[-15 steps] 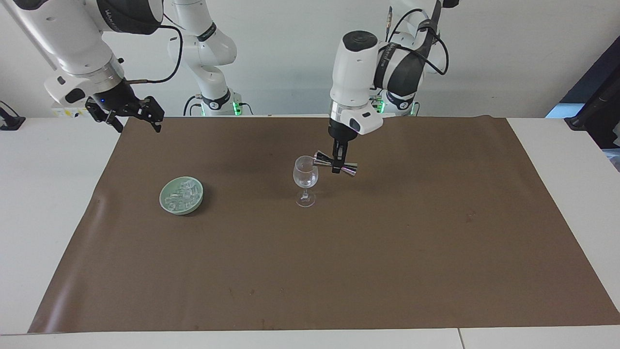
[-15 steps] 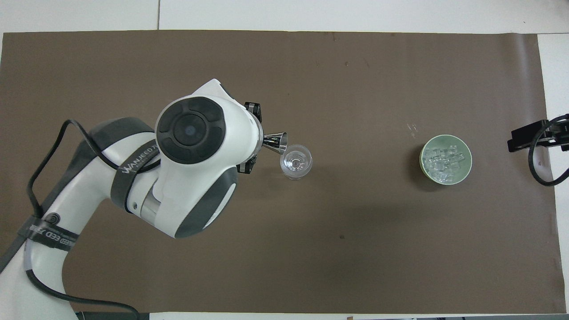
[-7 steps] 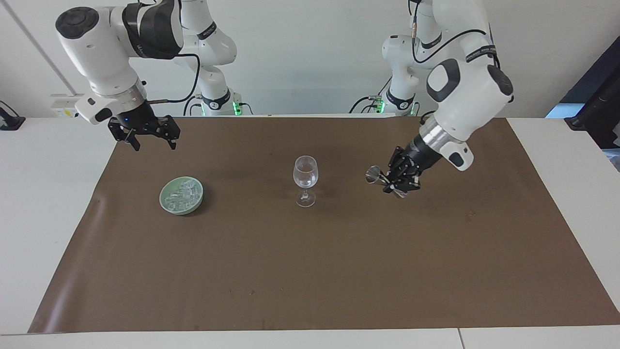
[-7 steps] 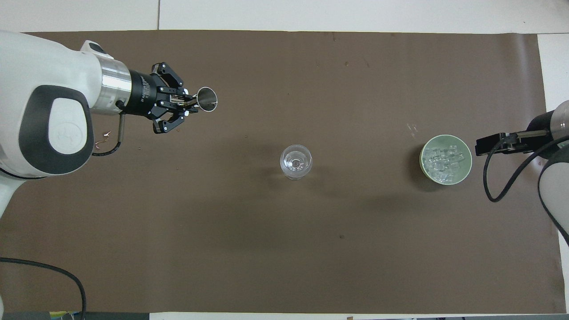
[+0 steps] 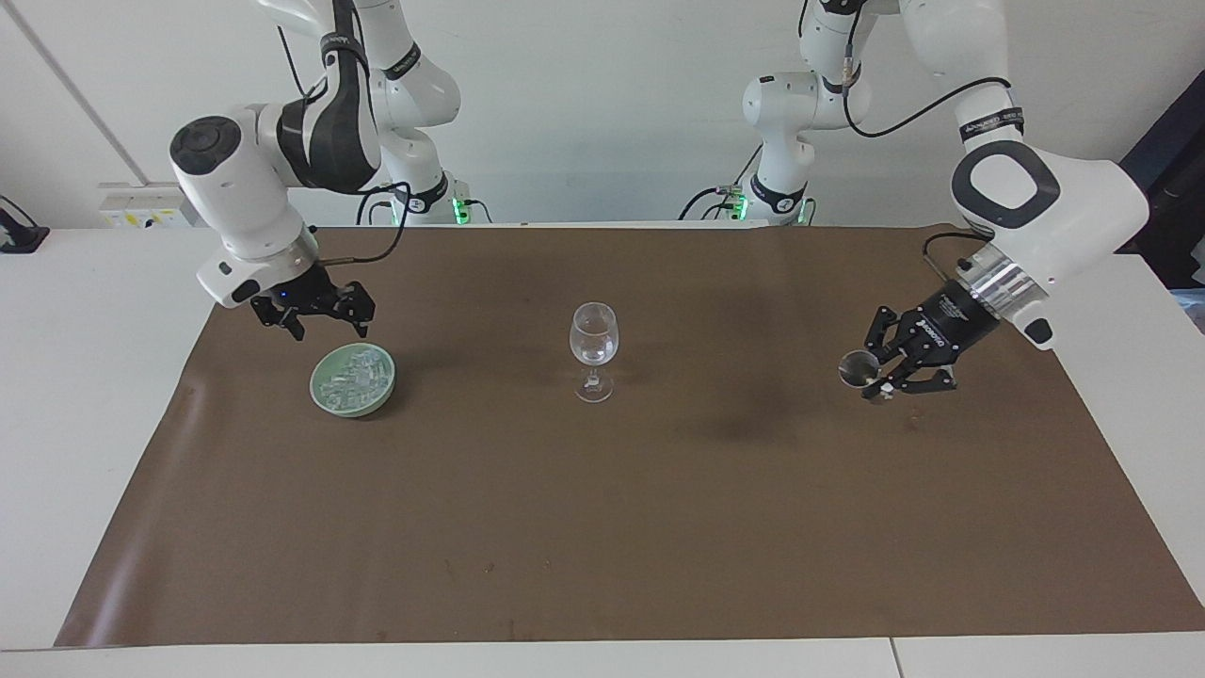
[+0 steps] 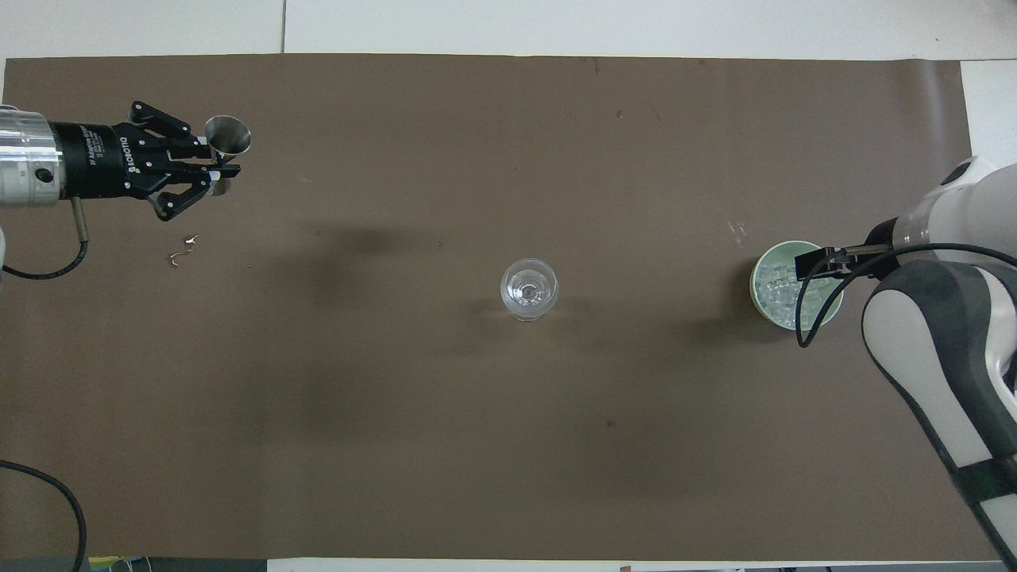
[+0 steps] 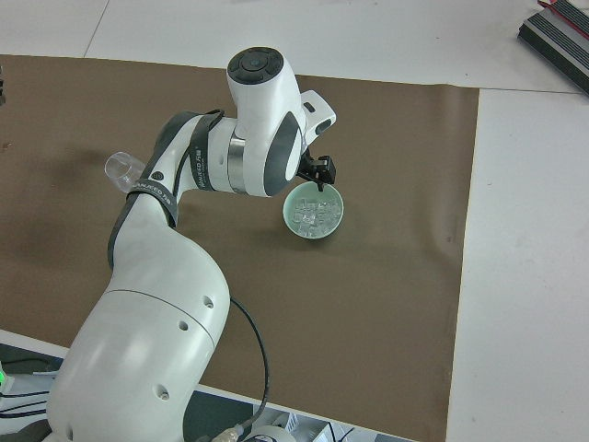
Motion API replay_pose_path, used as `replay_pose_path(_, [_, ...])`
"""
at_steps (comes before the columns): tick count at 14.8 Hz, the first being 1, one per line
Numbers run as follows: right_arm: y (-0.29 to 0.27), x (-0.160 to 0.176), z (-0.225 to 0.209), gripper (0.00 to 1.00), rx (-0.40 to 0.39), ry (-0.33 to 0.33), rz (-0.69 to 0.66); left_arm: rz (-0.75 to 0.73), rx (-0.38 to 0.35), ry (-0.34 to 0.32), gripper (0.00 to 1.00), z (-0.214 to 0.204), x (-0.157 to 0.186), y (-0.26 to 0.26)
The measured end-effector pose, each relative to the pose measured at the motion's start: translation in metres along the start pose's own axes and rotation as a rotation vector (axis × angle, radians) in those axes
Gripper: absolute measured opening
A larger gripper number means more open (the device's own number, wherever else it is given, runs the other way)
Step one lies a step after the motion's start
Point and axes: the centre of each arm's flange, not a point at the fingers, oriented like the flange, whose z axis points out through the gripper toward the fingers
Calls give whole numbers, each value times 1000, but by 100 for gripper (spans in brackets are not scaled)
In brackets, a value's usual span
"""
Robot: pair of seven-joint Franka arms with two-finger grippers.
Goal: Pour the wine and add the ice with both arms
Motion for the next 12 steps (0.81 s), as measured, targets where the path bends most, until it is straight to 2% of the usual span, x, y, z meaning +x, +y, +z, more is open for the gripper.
replay_pose_path(4, [2, -6, 39, 89, -1, -3, -10, -53, -21, -128, 22, -20, 68, 14])
replay_pose_path(8, [3, -7, 54, 79, -2, 7, -19, -113, -47, -224, 22, -26, 131, 23])
replay_pose_path(12, [6, -6, 75, 78, -5, 13, -41, -166, -102, -331, 22, -38, 209, 24])
